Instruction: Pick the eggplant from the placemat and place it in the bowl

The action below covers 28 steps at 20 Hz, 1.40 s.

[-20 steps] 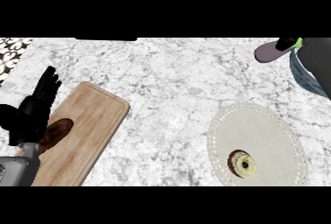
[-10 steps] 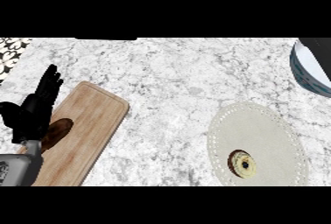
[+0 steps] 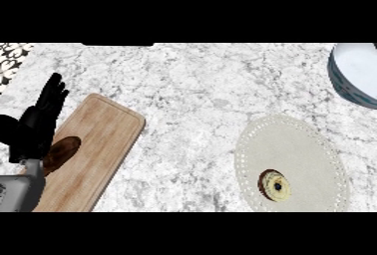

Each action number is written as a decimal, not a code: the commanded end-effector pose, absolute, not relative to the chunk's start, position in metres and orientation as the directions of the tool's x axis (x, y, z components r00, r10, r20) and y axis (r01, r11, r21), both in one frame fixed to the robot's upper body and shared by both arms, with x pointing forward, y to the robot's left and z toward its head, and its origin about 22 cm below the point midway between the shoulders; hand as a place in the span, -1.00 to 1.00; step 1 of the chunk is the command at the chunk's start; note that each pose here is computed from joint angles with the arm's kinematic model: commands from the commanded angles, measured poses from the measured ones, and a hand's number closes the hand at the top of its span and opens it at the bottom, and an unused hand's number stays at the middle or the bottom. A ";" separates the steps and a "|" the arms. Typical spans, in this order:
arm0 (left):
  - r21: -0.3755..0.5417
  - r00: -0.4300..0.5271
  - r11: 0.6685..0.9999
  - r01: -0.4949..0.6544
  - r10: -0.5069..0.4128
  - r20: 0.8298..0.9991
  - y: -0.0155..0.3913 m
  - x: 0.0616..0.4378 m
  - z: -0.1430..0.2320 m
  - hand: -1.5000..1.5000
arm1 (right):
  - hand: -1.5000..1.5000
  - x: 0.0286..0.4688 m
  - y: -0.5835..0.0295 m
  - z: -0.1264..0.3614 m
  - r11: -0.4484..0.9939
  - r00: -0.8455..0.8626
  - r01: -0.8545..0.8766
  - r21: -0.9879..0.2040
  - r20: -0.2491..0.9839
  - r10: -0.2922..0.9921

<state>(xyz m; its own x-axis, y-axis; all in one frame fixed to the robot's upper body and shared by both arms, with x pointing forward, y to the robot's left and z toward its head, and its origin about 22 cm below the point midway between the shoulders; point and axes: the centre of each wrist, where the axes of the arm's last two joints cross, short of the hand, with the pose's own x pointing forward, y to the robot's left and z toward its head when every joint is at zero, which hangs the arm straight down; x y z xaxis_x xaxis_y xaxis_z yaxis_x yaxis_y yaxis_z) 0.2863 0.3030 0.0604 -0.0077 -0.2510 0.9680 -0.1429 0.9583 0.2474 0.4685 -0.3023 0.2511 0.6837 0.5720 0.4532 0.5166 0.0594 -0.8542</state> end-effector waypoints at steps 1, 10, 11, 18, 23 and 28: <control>0.234 0.000 0.960 -0.154 -0.237 0.971 0.305 0.292 0.058 0.00 | 1.00 0.455 -0.353 0.240 0.070 0.664 0.570 -0.819 0.510 0.547; 0.249 -0.026 0.960 -0.128 -0.254 0.967 0.298 0.291 0.075 0.00 | 1.00 0.424 -0.422 0.187 0.063 0.684 0.574 -0.816 0.520 0.512; 0.241 -0.027 0.963 -0.122 -0.245 0.969 0.293 0.291 0.071 0.00 | 1.00 0.418 -0.433 0.192 0.071 0.677 0.572 -0.817 0.520 0.521; 0.245 -0.020 0.963 -0.113 -0.249 0.968 0.292 0.280 0.053 0.00 | 1.00 0.384 -0.477 0.154 0.203 0.837 0.405 -0.891 0.451 0.310; 0.248 -0.024 0.961 -0.122 -0.253 0.967 0.295 0.280 0.049 0.00 | -1.00 0.380 -0.472 0.128 0.326 0.789 0.384 -0.864 0.491 0.370; 0.228 -0.012 0.964 -0.139 -0.231 0.973 0.300 0.274 0.047 0.00 | -1.00 0.382 -0.476 0.146 0.362 0.574 0.652 -0.666 0.746 0.338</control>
<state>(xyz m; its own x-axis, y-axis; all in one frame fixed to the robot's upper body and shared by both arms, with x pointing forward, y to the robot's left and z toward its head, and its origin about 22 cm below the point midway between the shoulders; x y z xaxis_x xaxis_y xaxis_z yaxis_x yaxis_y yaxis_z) 0.2783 0.2975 0.0553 -0.0187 -0.2425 0.9700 -0.1280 0.9627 0.2382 0.3823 -0.4739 0.1411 0.7014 0.3689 0.6098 0.5119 0.3346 -0.7912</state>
